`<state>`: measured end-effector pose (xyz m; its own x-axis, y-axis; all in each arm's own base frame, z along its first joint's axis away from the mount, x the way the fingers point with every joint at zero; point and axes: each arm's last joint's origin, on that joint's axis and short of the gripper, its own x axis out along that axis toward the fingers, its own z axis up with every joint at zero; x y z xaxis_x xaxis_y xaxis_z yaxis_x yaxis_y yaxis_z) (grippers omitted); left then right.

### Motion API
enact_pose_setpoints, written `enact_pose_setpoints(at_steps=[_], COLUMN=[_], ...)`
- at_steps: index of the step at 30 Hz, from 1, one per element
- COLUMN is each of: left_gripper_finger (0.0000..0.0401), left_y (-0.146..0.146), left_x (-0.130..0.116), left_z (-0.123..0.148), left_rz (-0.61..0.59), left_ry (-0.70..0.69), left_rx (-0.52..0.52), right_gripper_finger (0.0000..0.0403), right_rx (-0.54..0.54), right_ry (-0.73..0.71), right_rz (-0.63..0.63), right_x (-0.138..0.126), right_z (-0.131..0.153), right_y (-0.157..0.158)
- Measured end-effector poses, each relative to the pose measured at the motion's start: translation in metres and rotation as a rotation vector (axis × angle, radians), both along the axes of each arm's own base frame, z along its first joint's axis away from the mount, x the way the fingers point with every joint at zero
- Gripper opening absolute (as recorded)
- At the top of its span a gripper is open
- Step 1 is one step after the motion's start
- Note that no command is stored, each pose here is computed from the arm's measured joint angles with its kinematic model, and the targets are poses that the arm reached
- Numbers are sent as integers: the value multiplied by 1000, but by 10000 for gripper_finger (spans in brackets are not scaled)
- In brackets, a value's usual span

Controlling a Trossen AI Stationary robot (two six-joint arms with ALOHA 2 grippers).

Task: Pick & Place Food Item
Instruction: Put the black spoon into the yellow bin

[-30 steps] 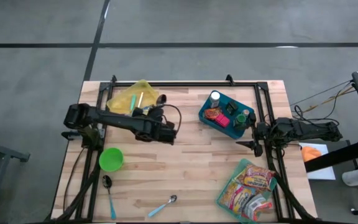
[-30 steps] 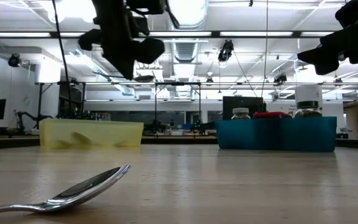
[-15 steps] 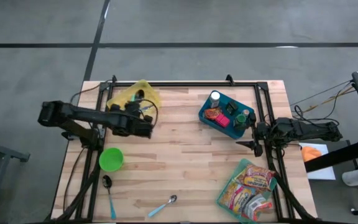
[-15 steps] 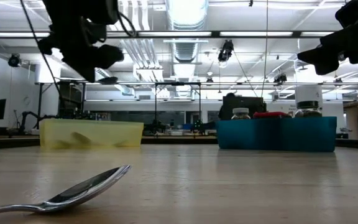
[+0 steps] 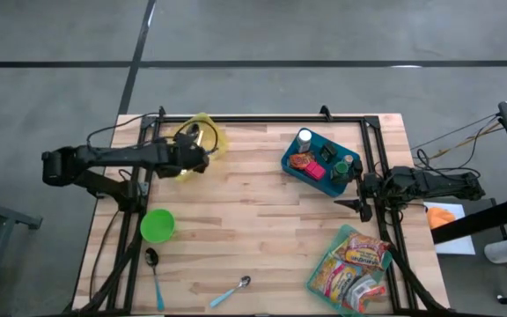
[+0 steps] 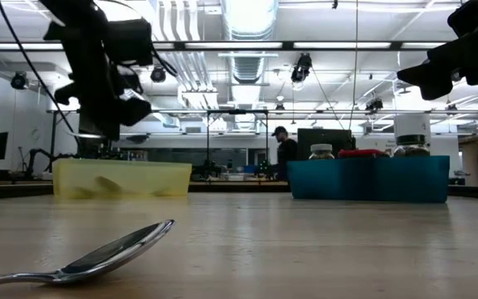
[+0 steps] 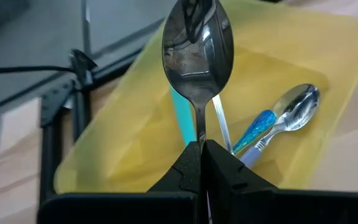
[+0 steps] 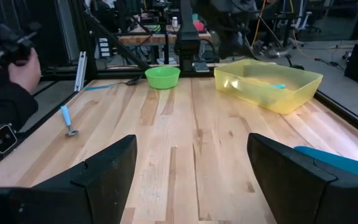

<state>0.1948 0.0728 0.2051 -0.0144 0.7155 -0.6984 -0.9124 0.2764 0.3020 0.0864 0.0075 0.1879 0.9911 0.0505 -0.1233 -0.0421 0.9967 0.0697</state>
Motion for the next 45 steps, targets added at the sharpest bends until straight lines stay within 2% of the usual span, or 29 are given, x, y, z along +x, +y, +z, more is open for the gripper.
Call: enact_pose_setpoints(at_steps=[12,22,34,38,45], left_gripper_finger=[5,5,7,29,102], left_y=[38,38,37,37,37], left_x=[-18,-29,-30,-30,-30], left_z=[-35,-59,-61,-61,-61], left_rz=[7,-2,6,4,2], left_ry=[-64,-89,-110,-111,-114], left_rx=[-132,-139,-151,-154,-159], right_gripper_finger=[303,303,303,303,303], right_rx=[-1,-1,-1,-1,-1], right_ry=[0,0,0,0,0], right_rz=[0,0,0,0,0], right_x=[0,0,0,0,0], right_z=[0,0,0,0,0], right_y=[0,0,0,0,0])
